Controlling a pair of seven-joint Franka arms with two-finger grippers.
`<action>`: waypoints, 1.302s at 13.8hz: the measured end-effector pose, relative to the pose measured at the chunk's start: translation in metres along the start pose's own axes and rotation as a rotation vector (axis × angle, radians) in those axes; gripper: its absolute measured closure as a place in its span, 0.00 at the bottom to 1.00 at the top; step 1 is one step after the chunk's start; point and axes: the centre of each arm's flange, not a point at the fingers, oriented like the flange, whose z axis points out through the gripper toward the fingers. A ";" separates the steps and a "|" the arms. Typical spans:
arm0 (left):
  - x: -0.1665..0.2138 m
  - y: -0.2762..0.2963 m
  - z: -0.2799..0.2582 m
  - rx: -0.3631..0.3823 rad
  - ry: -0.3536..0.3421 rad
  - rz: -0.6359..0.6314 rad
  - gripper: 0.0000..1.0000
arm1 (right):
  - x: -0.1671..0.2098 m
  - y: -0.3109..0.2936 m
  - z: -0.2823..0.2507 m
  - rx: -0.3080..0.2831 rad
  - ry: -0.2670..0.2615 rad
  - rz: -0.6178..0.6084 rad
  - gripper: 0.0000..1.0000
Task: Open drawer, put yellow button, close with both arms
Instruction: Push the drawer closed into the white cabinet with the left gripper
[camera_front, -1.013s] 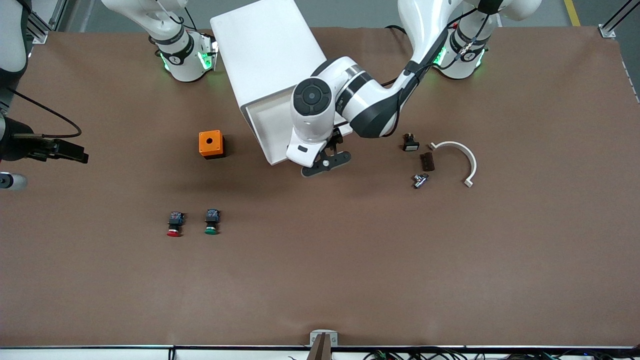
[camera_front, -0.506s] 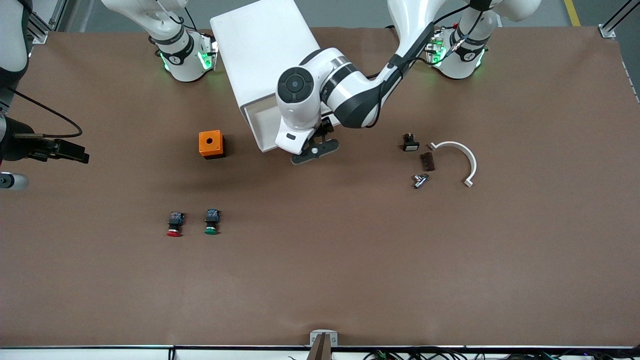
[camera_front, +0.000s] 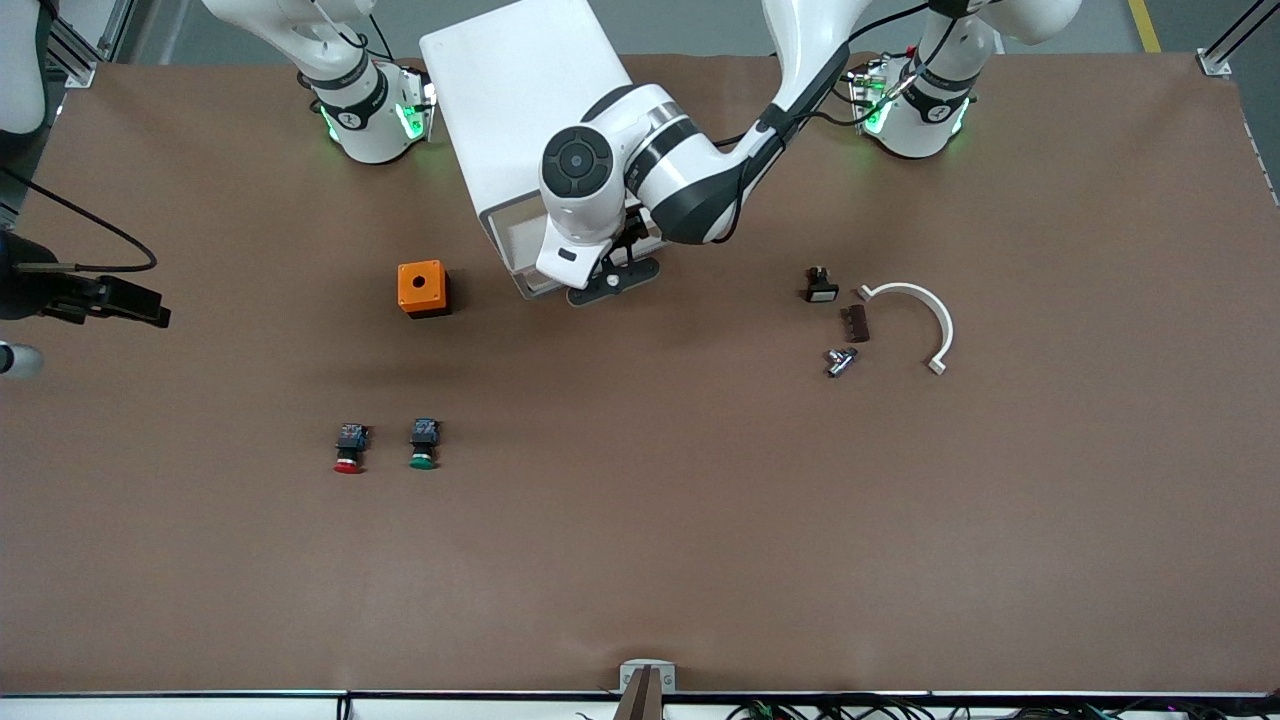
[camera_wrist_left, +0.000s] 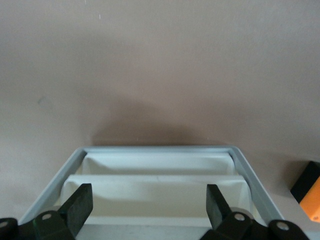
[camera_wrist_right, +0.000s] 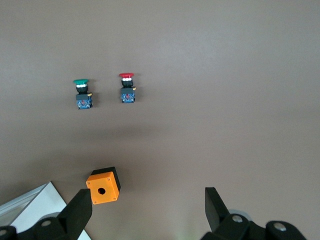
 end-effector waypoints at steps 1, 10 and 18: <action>-0.003 0.000 0.003 -0.001 -0.022 -0.008 0.00 | -0.004 0.005 -0.002 0.001 -0.020 0.008 0.00; -0.016 -0.002 0.020 -0.005 -0.211 -0.065 0.00 | -0.032 0.019 -0.028 0.014 0.038 0.027 0.00; -0.019 -0.003 0.027 -0.011 -0.282 -0.092 0.00 | -0.079 0.017 -0.022 0.030 0.111 0.017 0.00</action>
